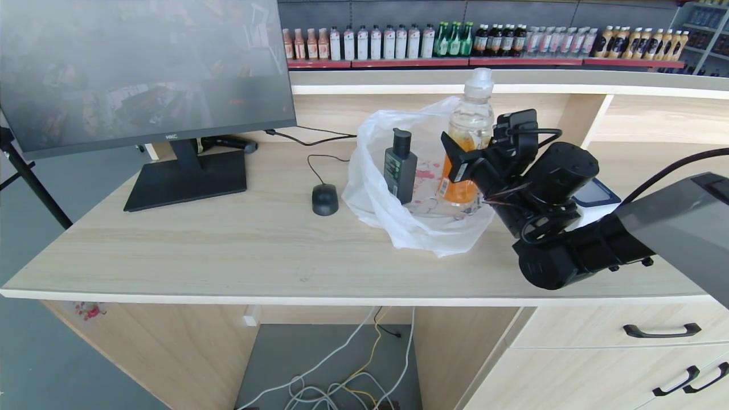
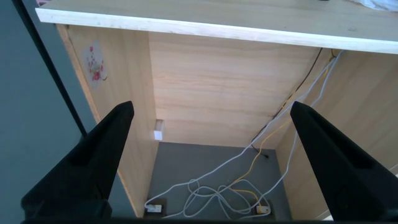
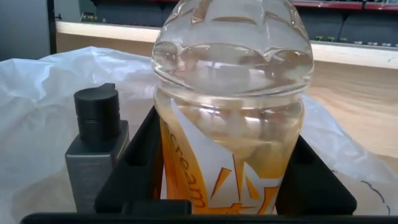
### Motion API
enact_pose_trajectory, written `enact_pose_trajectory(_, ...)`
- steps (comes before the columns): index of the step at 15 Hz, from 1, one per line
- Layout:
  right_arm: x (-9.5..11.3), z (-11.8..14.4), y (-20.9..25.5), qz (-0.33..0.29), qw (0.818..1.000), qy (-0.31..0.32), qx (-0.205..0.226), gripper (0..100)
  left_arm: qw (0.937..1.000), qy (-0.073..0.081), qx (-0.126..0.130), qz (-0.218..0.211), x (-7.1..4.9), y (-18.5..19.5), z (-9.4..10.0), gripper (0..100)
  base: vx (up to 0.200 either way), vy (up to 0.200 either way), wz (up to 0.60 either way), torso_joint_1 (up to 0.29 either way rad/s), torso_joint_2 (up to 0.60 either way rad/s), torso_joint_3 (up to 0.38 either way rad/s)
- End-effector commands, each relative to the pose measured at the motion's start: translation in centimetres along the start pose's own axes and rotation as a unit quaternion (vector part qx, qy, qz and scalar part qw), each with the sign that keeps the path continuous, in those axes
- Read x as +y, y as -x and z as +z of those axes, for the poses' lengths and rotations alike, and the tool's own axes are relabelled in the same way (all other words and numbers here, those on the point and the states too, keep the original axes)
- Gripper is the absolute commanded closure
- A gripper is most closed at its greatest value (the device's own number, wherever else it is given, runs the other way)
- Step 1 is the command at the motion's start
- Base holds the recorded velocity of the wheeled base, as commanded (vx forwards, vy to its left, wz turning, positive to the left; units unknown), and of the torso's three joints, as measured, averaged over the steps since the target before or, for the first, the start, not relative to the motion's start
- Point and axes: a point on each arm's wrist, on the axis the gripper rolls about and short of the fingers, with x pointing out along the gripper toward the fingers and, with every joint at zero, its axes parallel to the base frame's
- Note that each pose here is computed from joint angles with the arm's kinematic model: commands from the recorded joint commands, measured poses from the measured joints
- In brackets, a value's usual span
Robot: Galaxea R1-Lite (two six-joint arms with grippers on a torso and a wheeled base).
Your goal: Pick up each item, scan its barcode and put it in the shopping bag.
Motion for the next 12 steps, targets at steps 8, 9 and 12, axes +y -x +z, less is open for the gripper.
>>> enact_pose_trajectory(8,0.18,-1.02,0.07,0.002,1.0,0.0,0.01,100,1.0,0.0,0.0,0.0,0.0,0.0,0.0,0,0.0,0.0,0.0,0.0,0.0,0.0)
enact_pose_trajectory(9,0.19,-1.12,0.1,0.002,1.0,0.0,0.012,100,1.0,0.0,0.0,0.0,0.0,0.0,0.0,0,0.0,0.0,0.0,0.0,0.0,0.0)
enact_pose_trajectory(12,0.15,-1.27,0.11,0.001,1.0,0.001,0.014,100,1.0,0.0,0.0,0.0,0.0,0.0,0.0,0,0.0,0.0,0.0,0.0,0.0,0.0)
